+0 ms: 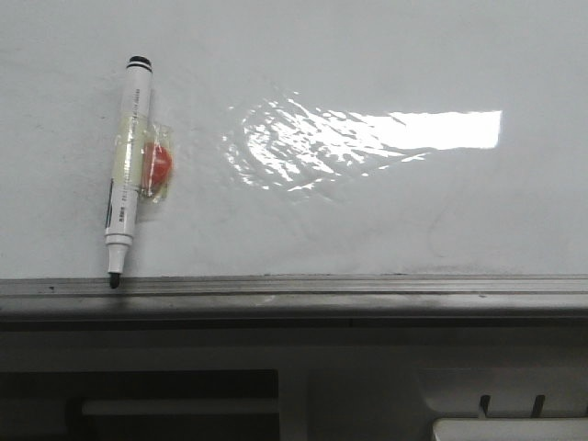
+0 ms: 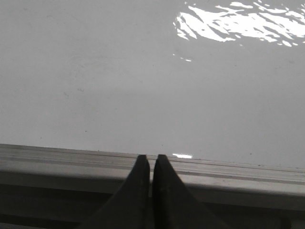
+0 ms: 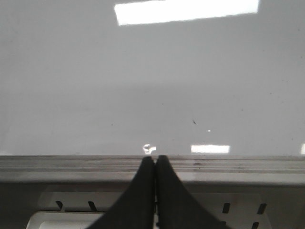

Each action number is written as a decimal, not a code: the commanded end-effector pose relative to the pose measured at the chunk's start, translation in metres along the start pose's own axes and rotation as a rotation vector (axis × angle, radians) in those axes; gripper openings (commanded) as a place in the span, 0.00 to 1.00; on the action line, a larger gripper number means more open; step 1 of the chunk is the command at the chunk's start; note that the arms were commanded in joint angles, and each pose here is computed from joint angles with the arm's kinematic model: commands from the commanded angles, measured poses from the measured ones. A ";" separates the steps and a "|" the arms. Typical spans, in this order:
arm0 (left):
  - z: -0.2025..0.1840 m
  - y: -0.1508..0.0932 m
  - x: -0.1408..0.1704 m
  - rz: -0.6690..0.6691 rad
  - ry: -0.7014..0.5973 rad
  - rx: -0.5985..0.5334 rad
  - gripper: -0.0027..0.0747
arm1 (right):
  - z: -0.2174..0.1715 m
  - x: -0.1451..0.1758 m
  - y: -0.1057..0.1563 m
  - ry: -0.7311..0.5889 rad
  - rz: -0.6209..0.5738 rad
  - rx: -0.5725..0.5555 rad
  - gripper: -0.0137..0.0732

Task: Write number 9 on whiteboard

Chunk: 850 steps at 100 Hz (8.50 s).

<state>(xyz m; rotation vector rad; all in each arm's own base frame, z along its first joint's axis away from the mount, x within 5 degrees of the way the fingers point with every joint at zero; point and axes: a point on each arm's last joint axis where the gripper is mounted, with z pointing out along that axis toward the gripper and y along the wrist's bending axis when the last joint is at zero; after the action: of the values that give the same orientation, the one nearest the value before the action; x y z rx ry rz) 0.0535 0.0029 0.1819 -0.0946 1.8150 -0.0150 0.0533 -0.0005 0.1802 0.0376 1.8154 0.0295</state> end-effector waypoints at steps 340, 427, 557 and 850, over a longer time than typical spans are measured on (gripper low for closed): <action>-0.020 -0.010 -0.115 -0.042 -0.361 0.063 0.50 | -0.011 -0.105 0.008 -0.035 0.118 -0.045 0.08; 0.046 -0.127 -0.086 -0.007 0.026 0.757 0.54 | -0.011 -0.102 0.008 -0.003 0.111 -0.041 0.08; 0.078 -0.161 -0.046 -0.004 0.174 0.746 0.01 | -0.007 -0.102 0.029 0.109 0.008 -0.300 0.08; 0.027 -0.124 -0.117 0.154 -0.382 0.870 0.40 | 0.090 -0.239 0.151 0.278 -0.065 -0.663 0.08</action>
<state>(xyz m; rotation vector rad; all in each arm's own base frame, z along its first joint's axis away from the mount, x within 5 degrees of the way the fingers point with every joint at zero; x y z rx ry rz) 0.1153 -0.1106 0.2794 0.6743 1.3922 -0.5823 0.1930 0.1434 0.3779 -0.5648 2.0685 0.6151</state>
